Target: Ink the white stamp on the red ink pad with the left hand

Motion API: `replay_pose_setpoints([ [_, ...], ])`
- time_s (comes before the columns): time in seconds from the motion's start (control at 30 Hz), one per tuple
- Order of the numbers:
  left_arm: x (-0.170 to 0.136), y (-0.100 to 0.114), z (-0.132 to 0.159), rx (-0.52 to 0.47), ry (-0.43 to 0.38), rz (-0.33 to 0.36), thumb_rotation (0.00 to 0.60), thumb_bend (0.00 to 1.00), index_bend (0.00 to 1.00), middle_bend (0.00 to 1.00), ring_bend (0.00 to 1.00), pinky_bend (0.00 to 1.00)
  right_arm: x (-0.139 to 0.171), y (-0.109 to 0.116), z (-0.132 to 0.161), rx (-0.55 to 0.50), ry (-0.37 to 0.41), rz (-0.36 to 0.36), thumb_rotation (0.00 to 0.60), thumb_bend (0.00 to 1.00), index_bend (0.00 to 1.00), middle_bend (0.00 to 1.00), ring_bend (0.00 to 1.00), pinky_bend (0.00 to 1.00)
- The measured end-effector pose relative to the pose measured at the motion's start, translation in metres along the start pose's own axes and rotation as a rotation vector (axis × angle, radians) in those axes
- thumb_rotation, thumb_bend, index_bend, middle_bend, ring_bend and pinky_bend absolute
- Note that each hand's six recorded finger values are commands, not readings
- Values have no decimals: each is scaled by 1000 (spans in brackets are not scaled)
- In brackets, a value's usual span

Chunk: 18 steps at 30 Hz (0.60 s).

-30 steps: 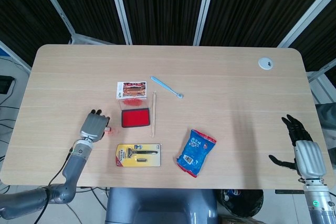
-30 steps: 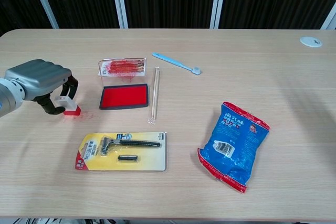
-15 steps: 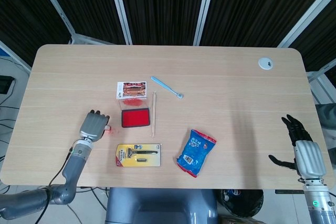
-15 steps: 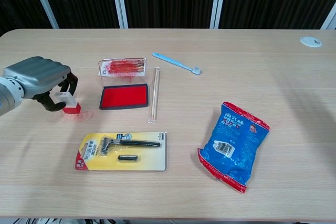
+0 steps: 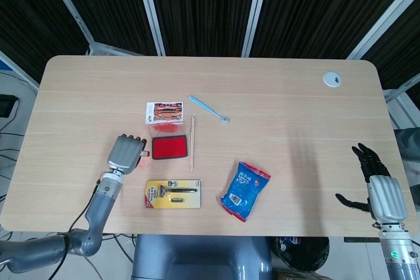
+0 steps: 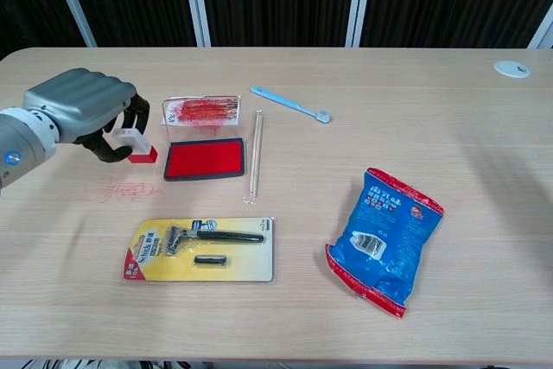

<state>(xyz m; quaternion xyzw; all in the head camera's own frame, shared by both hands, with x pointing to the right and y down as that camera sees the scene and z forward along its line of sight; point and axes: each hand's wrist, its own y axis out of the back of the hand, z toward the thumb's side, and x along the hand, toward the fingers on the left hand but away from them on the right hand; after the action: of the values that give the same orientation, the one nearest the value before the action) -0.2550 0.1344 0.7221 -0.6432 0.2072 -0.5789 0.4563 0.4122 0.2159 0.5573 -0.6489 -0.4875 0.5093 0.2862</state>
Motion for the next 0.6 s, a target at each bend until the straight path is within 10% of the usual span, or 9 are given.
replay_pose_setpoints([
  [0.6,30,20,37,-15,49,-54,600,525,730,732,544,582,-1,0,0,-18,-6,6,600,72,0,0,0,181],
])
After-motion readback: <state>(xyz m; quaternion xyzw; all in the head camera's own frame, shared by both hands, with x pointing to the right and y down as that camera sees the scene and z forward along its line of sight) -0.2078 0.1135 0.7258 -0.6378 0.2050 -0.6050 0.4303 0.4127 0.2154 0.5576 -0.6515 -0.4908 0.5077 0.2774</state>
